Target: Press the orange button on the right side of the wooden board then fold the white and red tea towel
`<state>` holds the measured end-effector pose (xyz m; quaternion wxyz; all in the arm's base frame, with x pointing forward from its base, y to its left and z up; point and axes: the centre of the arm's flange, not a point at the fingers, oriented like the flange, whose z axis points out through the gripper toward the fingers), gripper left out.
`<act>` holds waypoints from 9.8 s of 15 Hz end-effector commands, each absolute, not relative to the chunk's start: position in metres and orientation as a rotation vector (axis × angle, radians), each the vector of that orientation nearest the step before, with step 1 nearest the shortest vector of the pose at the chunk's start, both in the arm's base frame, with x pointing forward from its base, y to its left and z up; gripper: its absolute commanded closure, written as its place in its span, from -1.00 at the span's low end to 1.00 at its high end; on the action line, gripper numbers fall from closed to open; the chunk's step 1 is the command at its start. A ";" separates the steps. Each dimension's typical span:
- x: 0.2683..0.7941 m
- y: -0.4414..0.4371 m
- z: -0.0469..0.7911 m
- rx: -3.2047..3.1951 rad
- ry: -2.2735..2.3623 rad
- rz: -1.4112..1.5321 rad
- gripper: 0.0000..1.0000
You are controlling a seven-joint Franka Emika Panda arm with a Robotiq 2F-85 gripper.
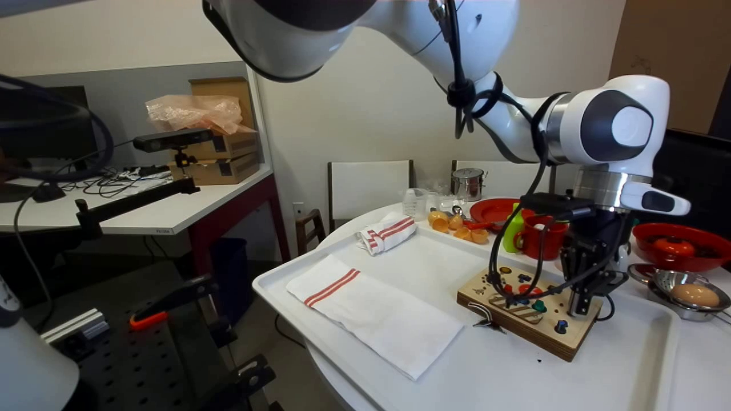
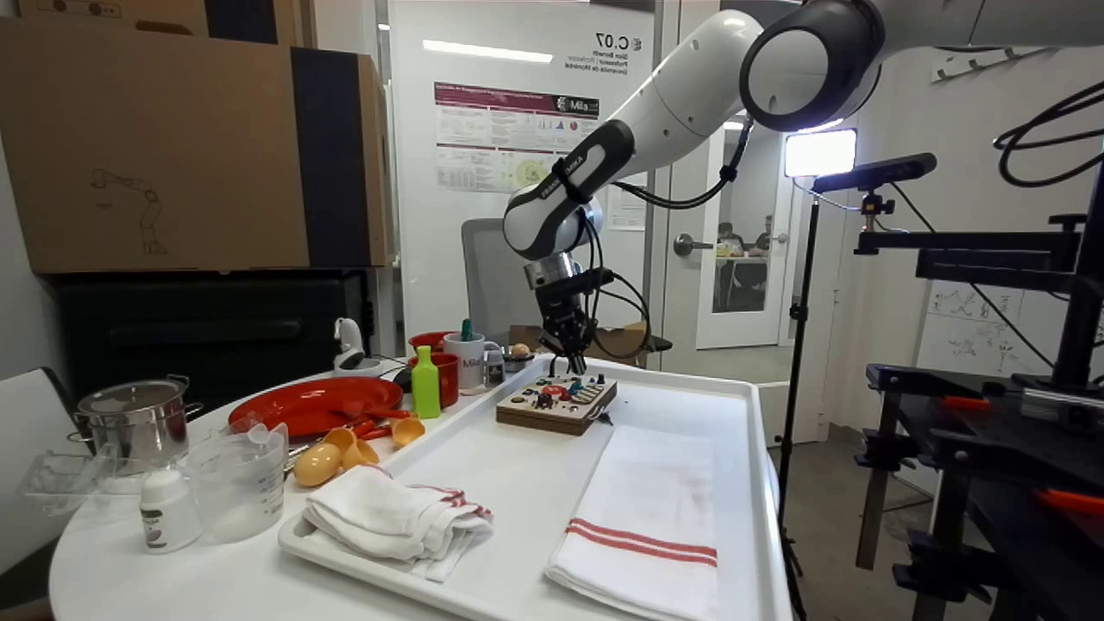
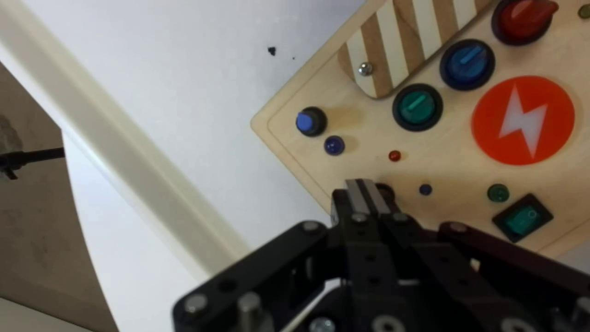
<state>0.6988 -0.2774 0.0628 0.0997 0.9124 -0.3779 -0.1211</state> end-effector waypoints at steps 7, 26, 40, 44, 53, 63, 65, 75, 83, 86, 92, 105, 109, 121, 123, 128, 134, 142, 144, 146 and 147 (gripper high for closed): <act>0.722 -0.277 0.052 2.698 -1.133 -0.383 1.00; 0.723 -0.272 0.053 2.691 -1.126 -0.404 1.00; 0.733 -0.273 0.062 2.683 -1.137 -0.372 1.00; 0.735 -0.271 0.053 2.693 -1.139 -0.362 1.00; 0.735 -0.269 0.051 2.681 -1.136 -0.357 1.00; 0.731 -0.246 0.132 2.696 -1.022 -0.229 1.00; 0.731 -0.240 0.139 2.709 -0.988 -0.226 1.00; 0.712 -0.228 0.134 2.893 -0.276 -0.245 1.00; 0.699 -0.217 0.141 2.912 0.158 -0.147 1.00; 0.751 -0.231 0.125 2.922 0.118 -0.144 0.98; 0.748 -0.231 0.126 2.924 0.123 -0.153 1.00; 0.696 -0.230 0.167 2.950 -0.077 -0.128 1.00; 0.674 -0.243 0.166 2.907 0.023 -0.149 1.00; 0.684 -0.249 0.157 2.928 -0.080 -0.174 1.00; 0.661 -0.246 0.164 2.949 -0.184 -0.162 1.00; 0.612 -0.248 0.180 2.968 -0.366 -0.167 1.00; 0.568 -0.237 0.202 2.957 -0.414 -0.072 0.32; 0.614 -0.289 0.173 2.795 -0.034 -0.078 -0.89; 0.625 -0.291 0.160 2.803 -0.096 -0.101 -1.00; 0.620 -0.285 0.150 2.804 -0.177 -0.127 -0.39; 0.609 -0.277 0.151 2.818 -0.205 -0.139 -0.37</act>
